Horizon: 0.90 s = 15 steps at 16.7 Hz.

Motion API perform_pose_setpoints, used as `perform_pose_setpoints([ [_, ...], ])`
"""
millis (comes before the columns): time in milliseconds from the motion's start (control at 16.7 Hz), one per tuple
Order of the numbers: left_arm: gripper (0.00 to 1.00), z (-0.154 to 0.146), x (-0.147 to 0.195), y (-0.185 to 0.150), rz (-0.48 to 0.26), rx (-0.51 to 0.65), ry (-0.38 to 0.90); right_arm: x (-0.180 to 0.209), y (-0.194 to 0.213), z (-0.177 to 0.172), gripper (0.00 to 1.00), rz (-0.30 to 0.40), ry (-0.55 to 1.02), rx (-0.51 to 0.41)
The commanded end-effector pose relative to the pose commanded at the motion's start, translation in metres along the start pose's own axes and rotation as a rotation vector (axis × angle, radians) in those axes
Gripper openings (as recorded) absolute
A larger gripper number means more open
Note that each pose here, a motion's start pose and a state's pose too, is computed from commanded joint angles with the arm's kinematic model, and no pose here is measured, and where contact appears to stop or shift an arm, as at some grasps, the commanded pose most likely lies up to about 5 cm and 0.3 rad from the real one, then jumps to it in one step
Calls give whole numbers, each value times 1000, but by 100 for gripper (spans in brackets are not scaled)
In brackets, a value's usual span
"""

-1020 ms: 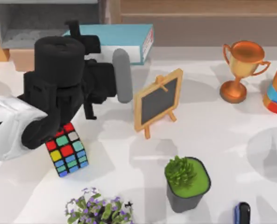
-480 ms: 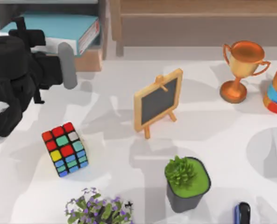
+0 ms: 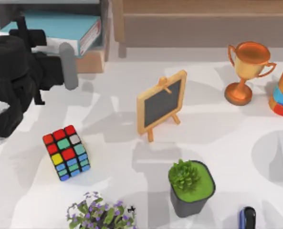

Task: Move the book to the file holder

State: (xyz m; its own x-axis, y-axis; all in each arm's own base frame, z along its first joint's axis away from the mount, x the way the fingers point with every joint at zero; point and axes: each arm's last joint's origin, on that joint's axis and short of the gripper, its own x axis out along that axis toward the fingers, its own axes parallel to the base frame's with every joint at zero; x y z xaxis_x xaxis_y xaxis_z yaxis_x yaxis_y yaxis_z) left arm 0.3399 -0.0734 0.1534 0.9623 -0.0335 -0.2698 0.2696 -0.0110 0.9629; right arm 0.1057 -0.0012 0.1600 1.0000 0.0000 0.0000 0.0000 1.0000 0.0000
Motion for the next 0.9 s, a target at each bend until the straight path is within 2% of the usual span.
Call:
perform_pose_setpoints([
  [360,0,-1,26,4,4,-4,2,0,0,0,100,0,0,0],
  [600,0,-1,26,4,3,-4,2,0,0,0,100,0,0,0],
  [900,38,-1,26,4,3,-4,2,0,0,0,100,0,0,0],
])
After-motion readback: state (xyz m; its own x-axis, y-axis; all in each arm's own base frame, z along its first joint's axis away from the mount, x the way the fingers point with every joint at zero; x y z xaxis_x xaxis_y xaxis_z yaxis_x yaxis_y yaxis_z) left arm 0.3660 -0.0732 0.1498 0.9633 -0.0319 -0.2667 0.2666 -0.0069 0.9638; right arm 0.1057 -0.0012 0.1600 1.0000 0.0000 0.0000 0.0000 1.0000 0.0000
